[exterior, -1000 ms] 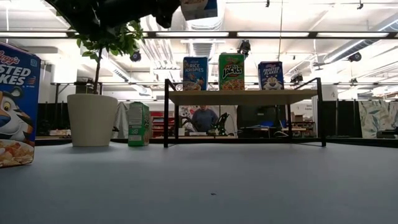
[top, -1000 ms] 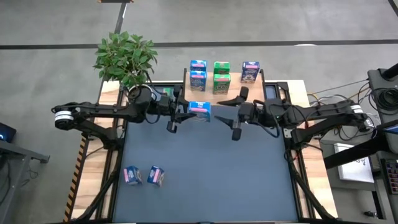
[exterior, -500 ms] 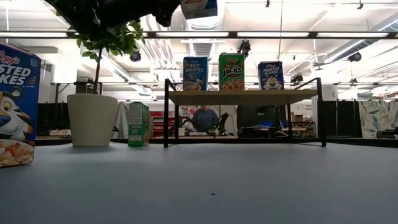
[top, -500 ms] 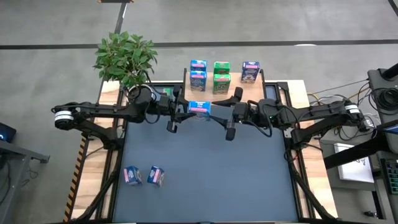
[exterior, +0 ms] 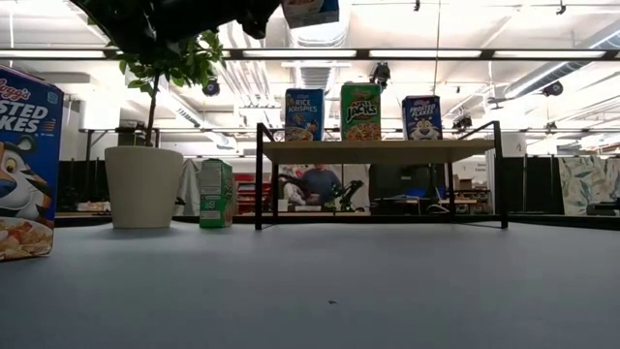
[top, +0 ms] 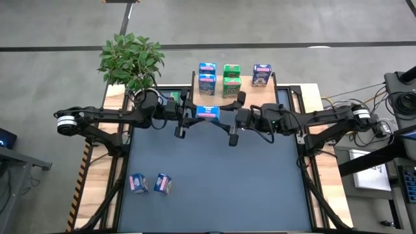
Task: Stack cereal on shelf
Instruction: Put the light blue cereal box on the shelf aligned with the other light blue cereal boxes
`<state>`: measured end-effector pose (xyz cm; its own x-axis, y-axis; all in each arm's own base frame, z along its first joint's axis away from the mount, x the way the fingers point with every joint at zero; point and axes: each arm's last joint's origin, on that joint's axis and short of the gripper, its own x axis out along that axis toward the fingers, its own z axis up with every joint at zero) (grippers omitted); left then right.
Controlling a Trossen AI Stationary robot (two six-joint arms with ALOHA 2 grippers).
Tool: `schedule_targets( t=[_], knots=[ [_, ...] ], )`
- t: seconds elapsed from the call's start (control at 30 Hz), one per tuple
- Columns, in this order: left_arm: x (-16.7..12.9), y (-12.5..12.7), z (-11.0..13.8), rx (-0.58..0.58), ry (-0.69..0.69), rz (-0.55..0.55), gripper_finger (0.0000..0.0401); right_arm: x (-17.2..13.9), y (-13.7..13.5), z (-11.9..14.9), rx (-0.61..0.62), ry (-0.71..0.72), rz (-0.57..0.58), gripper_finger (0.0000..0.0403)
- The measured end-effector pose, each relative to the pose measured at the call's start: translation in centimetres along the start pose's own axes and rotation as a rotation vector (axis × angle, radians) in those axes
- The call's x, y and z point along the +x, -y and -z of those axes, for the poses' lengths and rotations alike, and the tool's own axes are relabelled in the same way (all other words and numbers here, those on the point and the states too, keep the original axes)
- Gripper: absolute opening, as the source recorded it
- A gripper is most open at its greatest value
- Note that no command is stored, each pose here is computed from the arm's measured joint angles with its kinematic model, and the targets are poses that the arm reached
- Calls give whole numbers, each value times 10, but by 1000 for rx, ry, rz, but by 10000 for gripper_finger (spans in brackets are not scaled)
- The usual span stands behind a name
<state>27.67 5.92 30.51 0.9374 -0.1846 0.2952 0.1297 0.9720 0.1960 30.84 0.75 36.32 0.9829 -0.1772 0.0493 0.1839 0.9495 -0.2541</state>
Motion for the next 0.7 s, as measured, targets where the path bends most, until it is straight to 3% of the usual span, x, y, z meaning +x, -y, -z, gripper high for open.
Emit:
schedule_targets(
  t=[0.43,0.7],
  knots=[
    [0,0,3,-20,-28,5,139,4,0,-5,-27,-42,-34,162],
    [0,0,4,-51,-41,5,172,4,0,-5,-33,-47,-36,149]
  ],
)
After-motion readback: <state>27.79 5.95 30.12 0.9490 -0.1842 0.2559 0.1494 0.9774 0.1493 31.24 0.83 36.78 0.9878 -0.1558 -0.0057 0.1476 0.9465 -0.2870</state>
